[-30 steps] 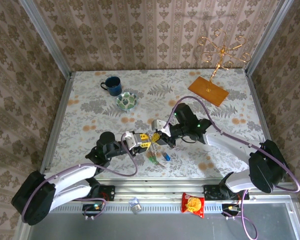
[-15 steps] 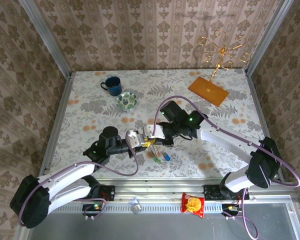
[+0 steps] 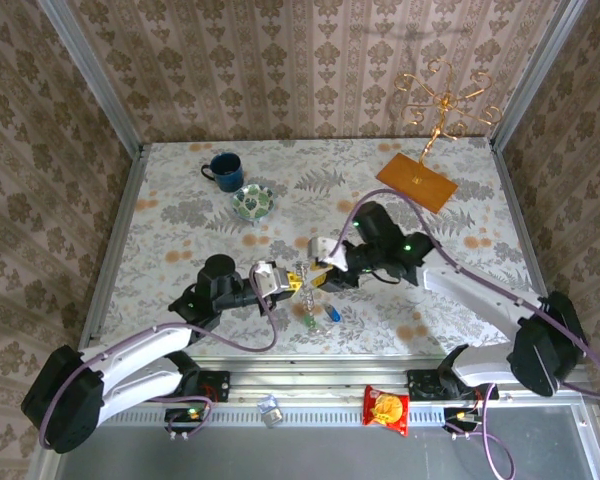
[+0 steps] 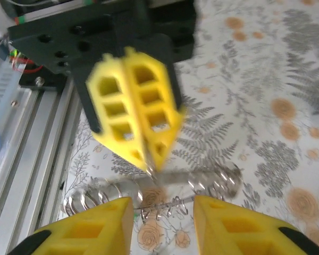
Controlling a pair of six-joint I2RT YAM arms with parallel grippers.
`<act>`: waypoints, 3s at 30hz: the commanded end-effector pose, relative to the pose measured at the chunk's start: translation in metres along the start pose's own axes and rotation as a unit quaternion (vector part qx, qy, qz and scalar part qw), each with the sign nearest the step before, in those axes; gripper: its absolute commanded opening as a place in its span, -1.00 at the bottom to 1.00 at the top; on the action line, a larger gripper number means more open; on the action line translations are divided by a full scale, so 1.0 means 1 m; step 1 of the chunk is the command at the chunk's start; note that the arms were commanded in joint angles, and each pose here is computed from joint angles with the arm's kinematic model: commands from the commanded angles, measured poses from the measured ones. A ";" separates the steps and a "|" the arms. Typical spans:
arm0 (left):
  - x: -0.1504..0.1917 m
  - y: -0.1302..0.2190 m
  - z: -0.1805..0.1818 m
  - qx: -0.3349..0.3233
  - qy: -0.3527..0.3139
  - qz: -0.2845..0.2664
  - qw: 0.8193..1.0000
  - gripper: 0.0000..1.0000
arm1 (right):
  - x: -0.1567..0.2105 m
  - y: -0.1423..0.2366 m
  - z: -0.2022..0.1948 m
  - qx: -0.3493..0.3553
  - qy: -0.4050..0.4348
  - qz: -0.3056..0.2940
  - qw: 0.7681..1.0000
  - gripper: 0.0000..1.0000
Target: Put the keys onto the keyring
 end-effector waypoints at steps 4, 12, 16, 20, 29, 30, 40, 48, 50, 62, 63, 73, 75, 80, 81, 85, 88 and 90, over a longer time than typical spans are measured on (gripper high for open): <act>-0.021 0.002 0.003 -0.008 0.004 -0.079 0.997 -1.00 | -0.020 -0.002 0.005 -0.045 -0.036 -0.107 0.993 -0.24; -0.019 -0.001 0.005 -0.011 0.008 -0.087 0.996 -1.00 | -0.013 -0.015 0.004 -0.067 -0.046 -0.104 0.991 -0.36; -0.021 -0.002 0.006 -0.012 0.009 -0.092 0.996 -1.00 | -0.011 -0.019 0.004 -0.071 -0.045 -0.099 0.992 -0.53; -0.022 -0.001 0.003 -0.001 0.007 -0.094 0.996 -1.00 | -0.014 -0.017 0.004 -0.074 -0.039 -0.096 0.992 -1.00; -0.016 0.003 0.011 -0.026 0.000 -0.029 0.999 -0.30 | -0.009 -0.006 0.003 -0.048 0.002 -0.007 0.999 -1.00; -0.014 0.003 0.011 -0.024 -0.001 -0.016 1.000 -0.29 | -0.009 -0.005 0.003 -0.045 0.009 0.007 0.999 -1.00; -0.014 0.003 0.012 -0.008 -0.005 0.033 0.999 -0.25 | -0.007 -0.009 0.005 -0.032 0.069 0.121 0.990 -1.00; -0.014 -0.001 0.010 0.005 -0.007 0.040 0.999 -0.28 | -0.014 -0.013 0.009 -0.036 0.093 0.137 0.986 -1.00; -0.012 -0.001 0.009 0.008 -0.005 0.044 0.999 -0.29 | -0.016 -0.014 0.010 -0.038 0.096 0.139 0.985 -1.00; -0.016 -0.006 0.009 0.017 -0.002 0.030 0.999 -0.55 | -0.022 -0.024 0.019 -0.043 0.120 0.153 0.980 -1.00; -0.016 -0.007 0.009 0.018 -0.001 0.027 0.999 -0.62 | -0.024 -0.024 0.020 -0.045 0.117 0.149 0.981 -1.00; -0.021 -0.006 0.009 0.009 0.015 -0.012 1.000 -0.63 | -0.020 -0.025 0.021 -0.039 0.096 0.138 0.985 -1.00; -0.022 -0.006 0.010 0.007 0.014 -0.015 1.000 -0.63 | -0.022 -0.027 0.021 -0.041 0.097 0.135 0.985 -1.00; -0.023 -0.005 0.011 0.007 0.008 -0.016 1.000 -1.00 | -0.023 -0.024 0.022 -0.045 0.088 0.127 0.987 -1.00; -0.023 -0.004 0.010 0.006 0.007 -0.018 1.000 -1.00 | -0.027 -0.020 0.019 -0.039 0.075 0.105 0.991 -0.91; -0.027 -0.002 0.009 0.000 0.005 -0.050 0.999 -1.00 | -0.041 0.008 0.009 -0.031 0.020 -0.048 0.998 -0.28; -0.031 -0.003 0.005 0.014 0.008 -0.078 0.997 -1.00 | -0.038 0.013 0.010 -0.041 0.008 -0.095 0.995 -0.24; -0.031 -0.004 0.005 0.013 0.010 -0.090 0.996 -1.00 | -0.034 0.010 0.012 -0.053 -0.001 -0.099 0.994 -0.23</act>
Point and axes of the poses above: each hand's point on the last joint's axis, 136 mm out from that joint toward the fingers, its own y axis back along the fingers, its own z axis along the line the jaws close on, x = y × z, the point moved 3 cm from there along y, back along the fingers, and after that the axes turned 5 degrees about -y, right-handed, at the moved point
